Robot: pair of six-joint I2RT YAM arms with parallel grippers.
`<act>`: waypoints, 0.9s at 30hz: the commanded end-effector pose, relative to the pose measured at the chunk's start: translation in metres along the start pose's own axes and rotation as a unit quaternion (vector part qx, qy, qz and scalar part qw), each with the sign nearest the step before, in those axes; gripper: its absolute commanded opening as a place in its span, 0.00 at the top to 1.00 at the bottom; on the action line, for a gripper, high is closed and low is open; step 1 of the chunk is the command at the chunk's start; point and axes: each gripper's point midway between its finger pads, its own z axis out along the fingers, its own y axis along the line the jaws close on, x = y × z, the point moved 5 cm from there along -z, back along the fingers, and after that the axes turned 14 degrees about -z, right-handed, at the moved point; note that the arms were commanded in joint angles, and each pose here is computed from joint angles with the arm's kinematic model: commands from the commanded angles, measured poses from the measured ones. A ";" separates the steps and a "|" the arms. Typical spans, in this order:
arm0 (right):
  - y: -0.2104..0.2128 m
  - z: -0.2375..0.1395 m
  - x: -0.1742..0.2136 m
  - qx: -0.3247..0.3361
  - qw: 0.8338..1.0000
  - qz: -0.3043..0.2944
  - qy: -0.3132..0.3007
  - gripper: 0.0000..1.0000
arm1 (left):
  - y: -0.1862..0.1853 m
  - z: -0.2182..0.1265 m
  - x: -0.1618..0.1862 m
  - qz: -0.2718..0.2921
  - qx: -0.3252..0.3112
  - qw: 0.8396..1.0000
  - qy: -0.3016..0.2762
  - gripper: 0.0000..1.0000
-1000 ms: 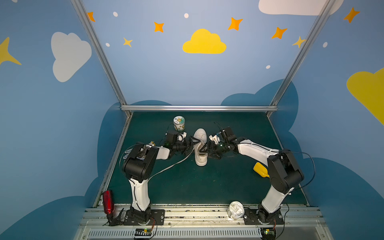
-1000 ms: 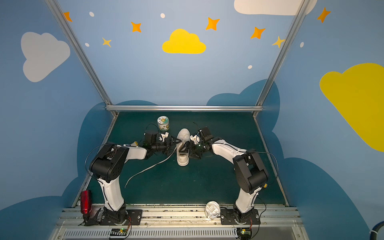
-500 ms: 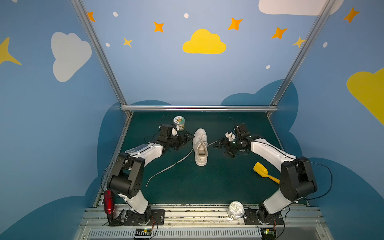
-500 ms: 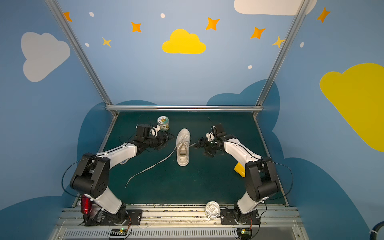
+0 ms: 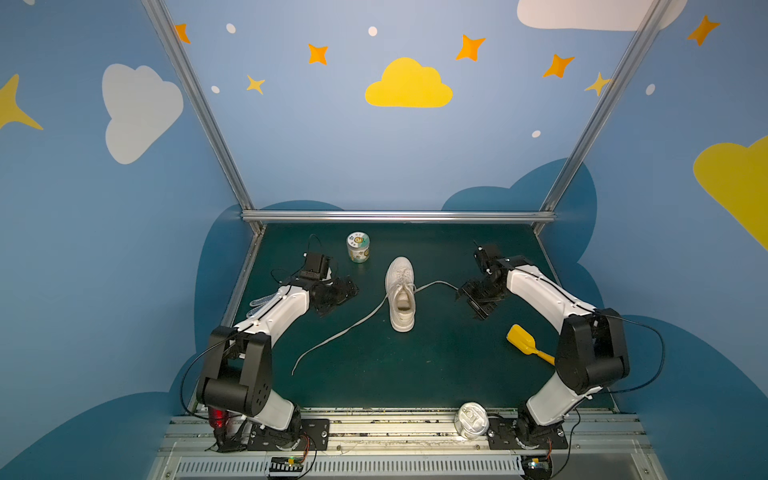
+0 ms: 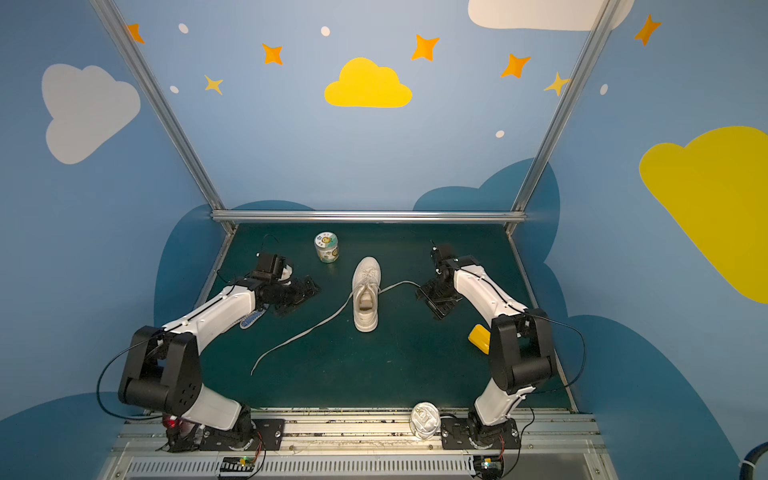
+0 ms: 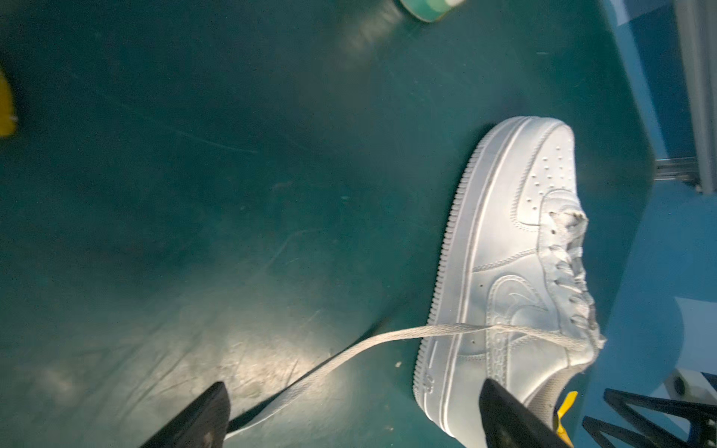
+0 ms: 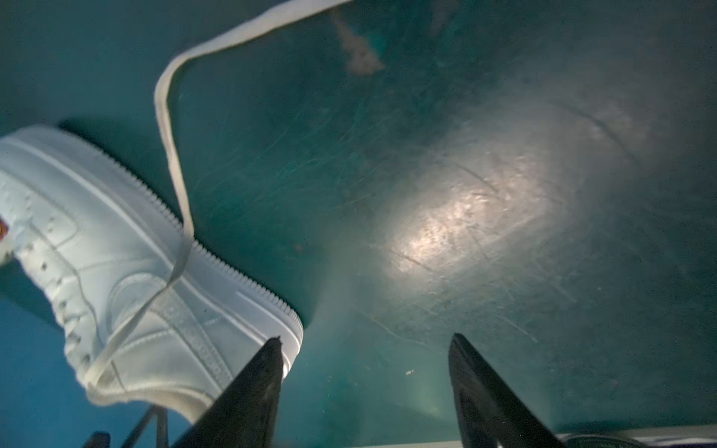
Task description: Tie the shoes
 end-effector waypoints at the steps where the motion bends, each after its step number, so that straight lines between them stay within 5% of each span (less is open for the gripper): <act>1: -0.019 0.002 -0.016 0.054 0.995 0.082 -0.029 0.37 | 0.011 -0.008 -0.003 0.017 -0.037 0.999 0.000 0.01; 12: -0.035 0.010 -0.060 0.105 0.983 0.138 -0.061 0.52 | 0.023 -0.008 -0.018 0.028 -0.071 0.997 -0.002 0.01; 27: -0.034 0.040 -0.091 0.102 0.984 0.139 -0.046 0.63 | 0.038 -0.008 -0.017 0.026 -0.103 0.994 0.007 0.01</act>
